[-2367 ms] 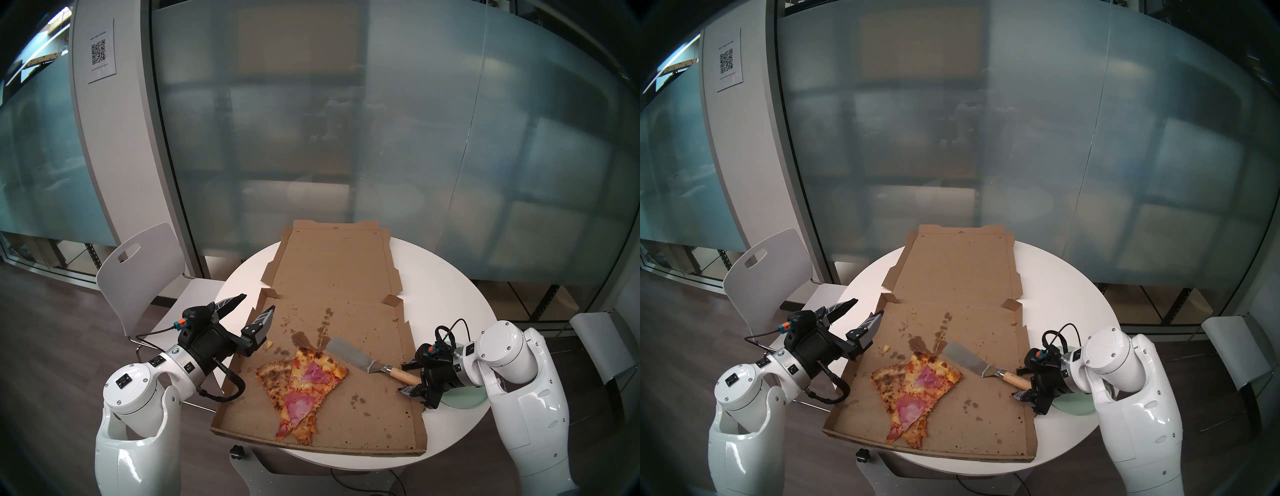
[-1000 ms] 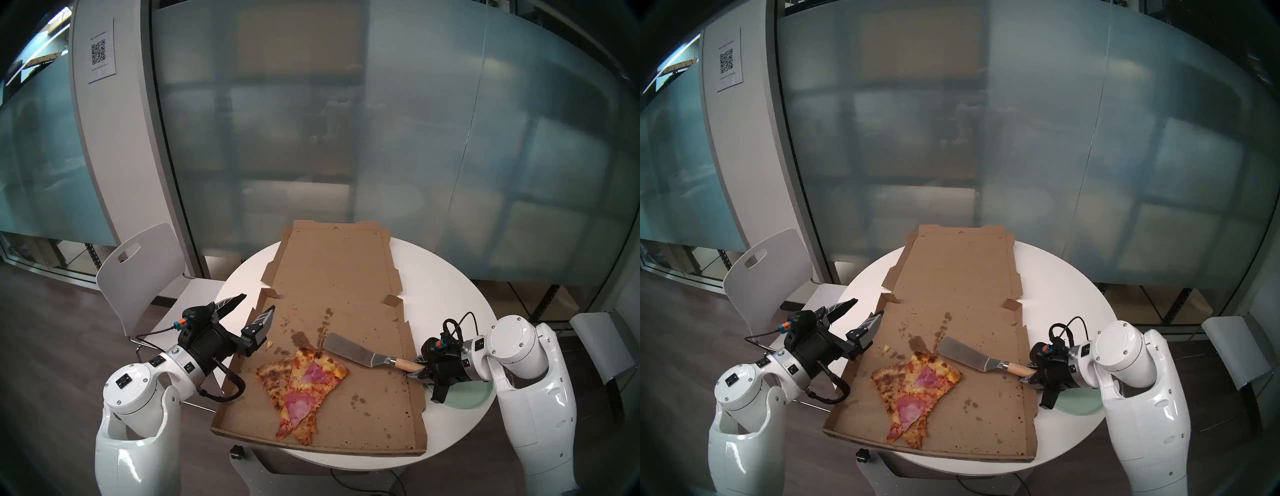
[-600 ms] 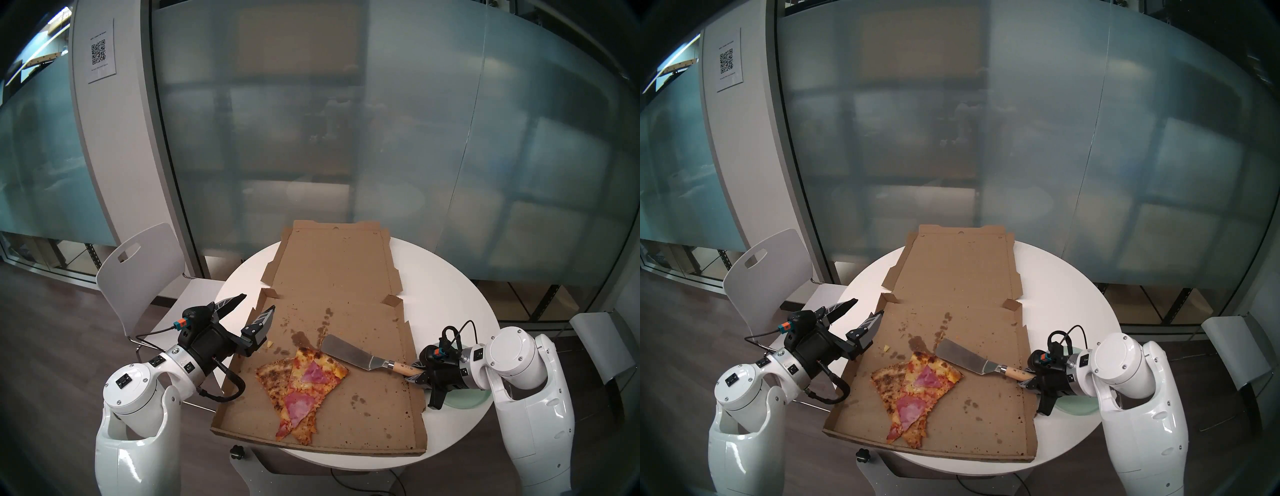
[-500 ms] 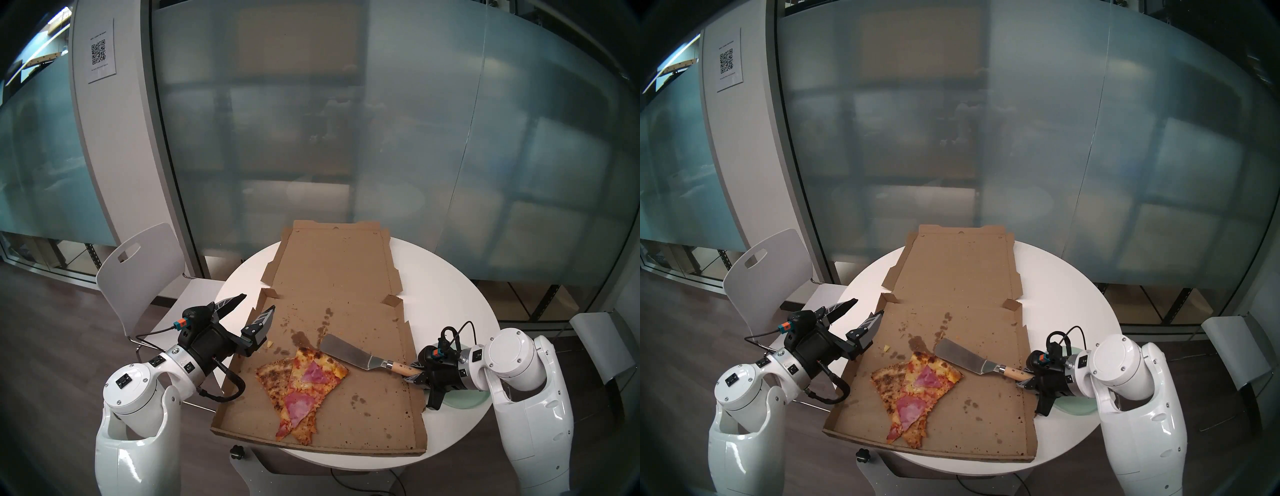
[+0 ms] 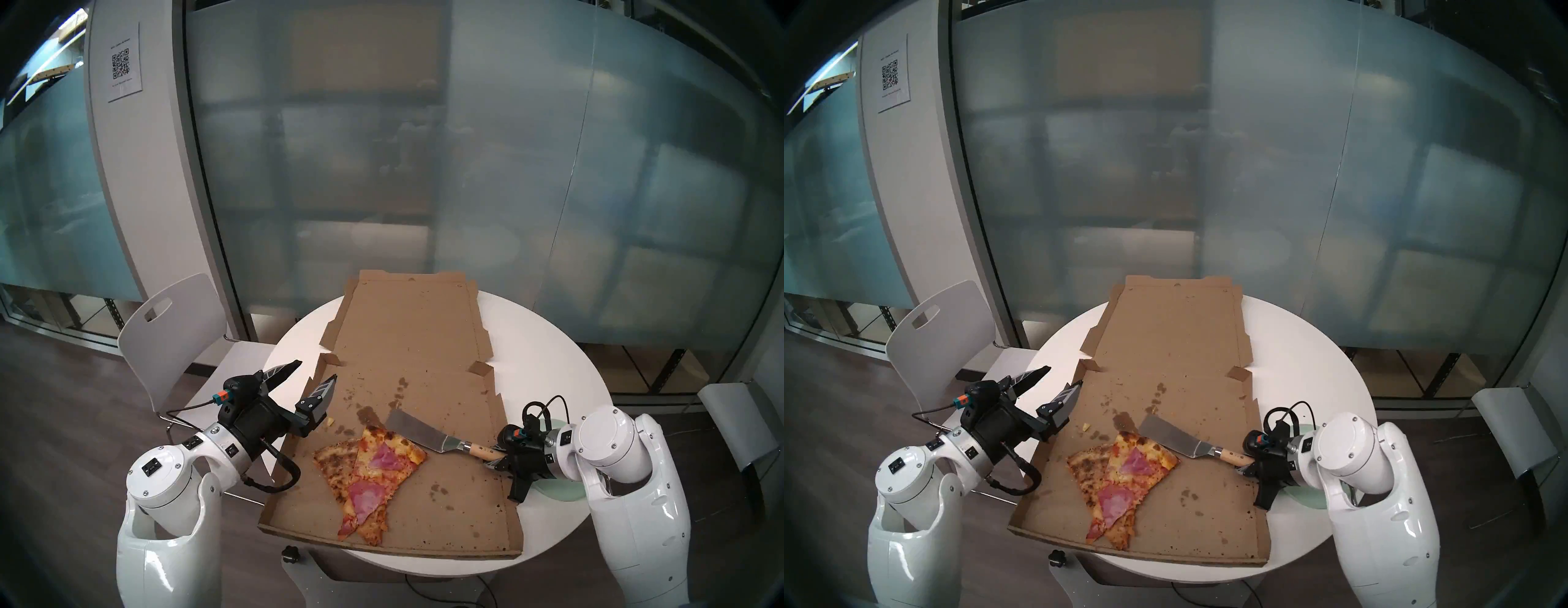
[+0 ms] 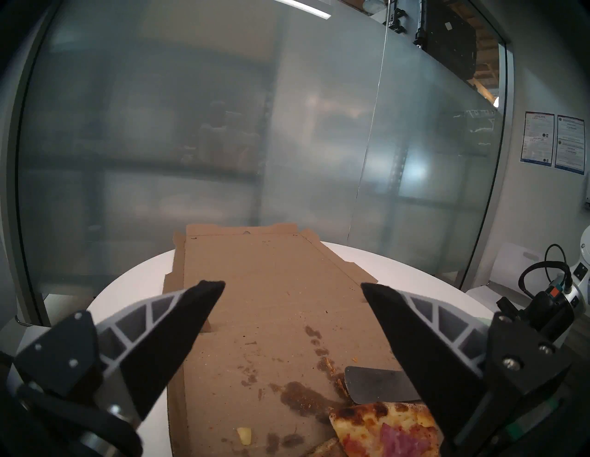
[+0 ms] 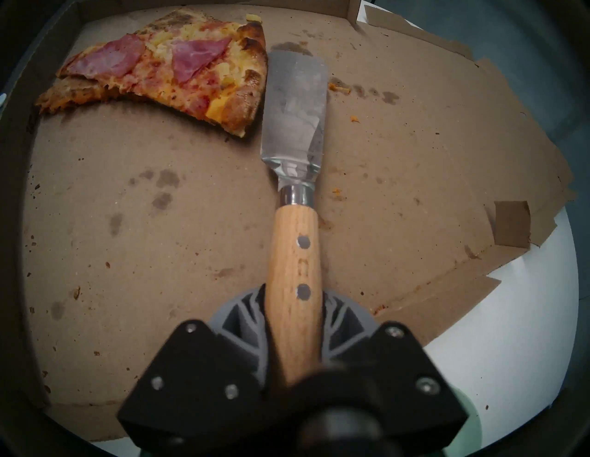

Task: Put pizza slice onto the plate

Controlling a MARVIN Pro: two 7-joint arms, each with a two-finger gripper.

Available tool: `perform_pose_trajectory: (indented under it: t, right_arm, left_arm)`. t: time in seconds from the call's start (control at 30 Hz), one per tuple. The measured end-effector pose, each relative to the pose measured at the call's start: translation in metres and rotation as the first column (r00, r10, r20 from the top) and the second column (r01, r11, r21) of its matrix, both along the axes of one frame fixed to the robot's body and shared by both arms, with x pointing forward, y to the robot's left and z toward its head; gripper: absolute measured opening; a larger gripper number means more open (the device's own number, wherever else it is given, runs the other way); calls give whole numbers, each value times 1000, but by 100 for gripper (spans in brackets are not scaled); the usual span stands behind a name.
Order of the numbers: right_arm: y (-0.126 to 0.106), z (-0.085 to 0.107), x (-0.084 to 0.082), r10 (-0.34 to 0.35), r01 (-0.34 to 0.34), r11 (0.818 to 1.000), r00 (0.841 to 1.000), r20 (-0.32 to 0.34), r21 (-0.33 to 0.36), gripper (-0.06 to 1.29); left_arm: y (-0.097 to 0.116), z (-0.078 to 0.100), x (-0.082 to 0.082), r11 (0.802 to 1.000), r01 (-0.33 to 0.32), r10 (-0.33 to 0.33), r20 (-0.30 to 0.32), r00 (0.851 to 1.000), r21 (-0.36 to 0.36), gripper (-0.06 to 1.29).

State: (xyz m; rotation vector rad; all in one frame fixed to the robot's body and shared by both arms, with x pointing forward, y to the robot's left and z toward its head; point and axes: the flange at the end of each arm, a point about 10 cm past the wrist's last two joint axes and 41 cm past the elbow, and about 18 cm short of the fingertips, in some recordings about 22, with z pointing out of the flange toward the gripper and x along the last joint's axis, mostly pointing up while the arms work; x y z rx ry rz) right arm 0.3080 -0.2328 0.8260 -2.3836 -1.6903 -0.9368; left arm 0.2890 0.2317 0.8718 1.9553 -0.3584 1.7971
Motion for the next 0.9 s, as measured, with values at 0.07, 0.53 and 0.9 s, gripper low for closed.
perform_pose_trajectory:
  t: [0.07,0.53,0.9]
  right_arm:
    - [0,-2,1,-3,3,1000,1000,-2,-4,20]
    - [-9,-2,-10,3,-2,1000,1000,-31,31,20]
    - [-10,-4,-26,32,-30,998,998,-50,54,20]
  left_arm:
    - [0,0,0,1000,0,0,0,1000,0,122]
    - [0,0,0,1000,0,0,0,1000,0,122]
    - [0,0,0,1000,0,0,0,1000,0,122]
